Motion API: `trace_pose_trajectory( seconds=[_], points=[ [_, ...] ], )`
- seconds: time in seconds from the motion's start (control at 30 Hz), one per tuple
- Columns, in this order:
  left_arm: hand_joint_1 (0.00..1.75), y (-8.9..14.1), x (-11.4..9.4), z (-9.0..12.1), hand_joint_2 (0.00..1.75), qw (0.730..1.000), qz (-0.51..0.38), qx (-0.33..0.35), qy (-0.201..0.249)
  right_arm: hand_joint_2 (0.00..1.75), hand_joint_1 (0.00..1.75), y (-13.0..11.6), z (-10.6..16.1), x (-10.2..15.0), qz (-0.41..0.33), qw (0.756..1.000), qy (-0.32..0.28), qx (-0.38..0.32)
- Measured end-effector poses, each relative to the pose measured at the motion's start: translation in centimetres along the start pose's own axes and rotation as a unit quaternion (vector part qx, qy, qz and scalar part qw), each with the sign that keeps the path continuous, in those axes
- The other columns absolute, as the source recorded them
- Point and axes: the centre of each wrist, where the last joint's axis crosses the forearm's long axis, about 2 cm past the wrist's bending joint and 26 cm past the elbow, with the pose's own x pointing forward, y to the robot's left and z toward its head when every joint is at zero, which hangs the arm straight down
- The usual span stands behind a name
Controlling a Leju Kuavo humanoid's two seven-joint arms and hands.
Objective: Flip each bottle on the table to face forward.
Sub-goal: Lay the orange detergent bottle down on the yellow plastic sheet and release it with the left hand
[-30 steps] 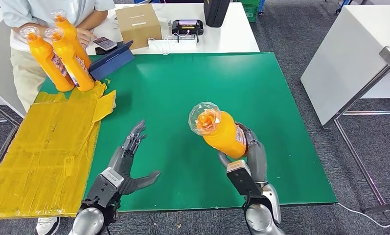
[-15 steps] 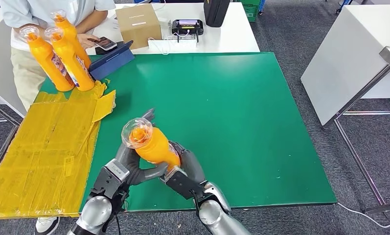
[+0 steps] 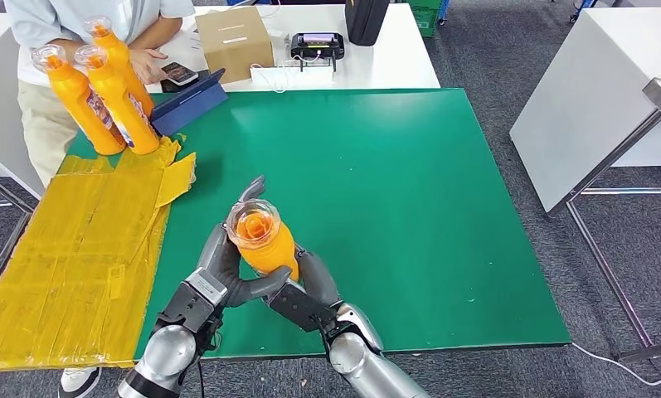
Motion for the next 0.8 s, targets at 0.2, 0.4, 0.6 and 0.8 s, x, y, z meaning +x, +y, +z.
trace_pose_trajectory(
  seconds=[0.2, 0.4, 0.6, 0.8],
  points=[
    [1.75, -0.16, -0.26, -0.1, 1.75, 1.0, -0.005, -0.002, 0.002, 1.75, 1.75, 0.05, -0.07, -0.12, 0.005, 1.0, 0.005, -0.001],
    [1.75, -0.08, -0.44, -0.25, 1.75, 1.0, -0.007, 0.001, 0.004, 1.75, 1.75, 0.19, -0.04, -0.08, 0.007, 1.0, 0.006, 0.0],
    [1.75, -0.04, -0.53, -0.39, 1.75, 1.0, -0.008, 0.0, 0.005, 1.75, 1.75, 0.22, -0.01, -0.11, 0.008, 1.0, 0.007, 0.002],
    [1.75, -0.03, -0.56, -0.42, 1.75, 1.0, -0.008, 0.0, 0.005, 1.75, 1.75, 0.22, 0.01, -0.13, 0.008, 1.0, 0.007, 0.002]
  ],
)
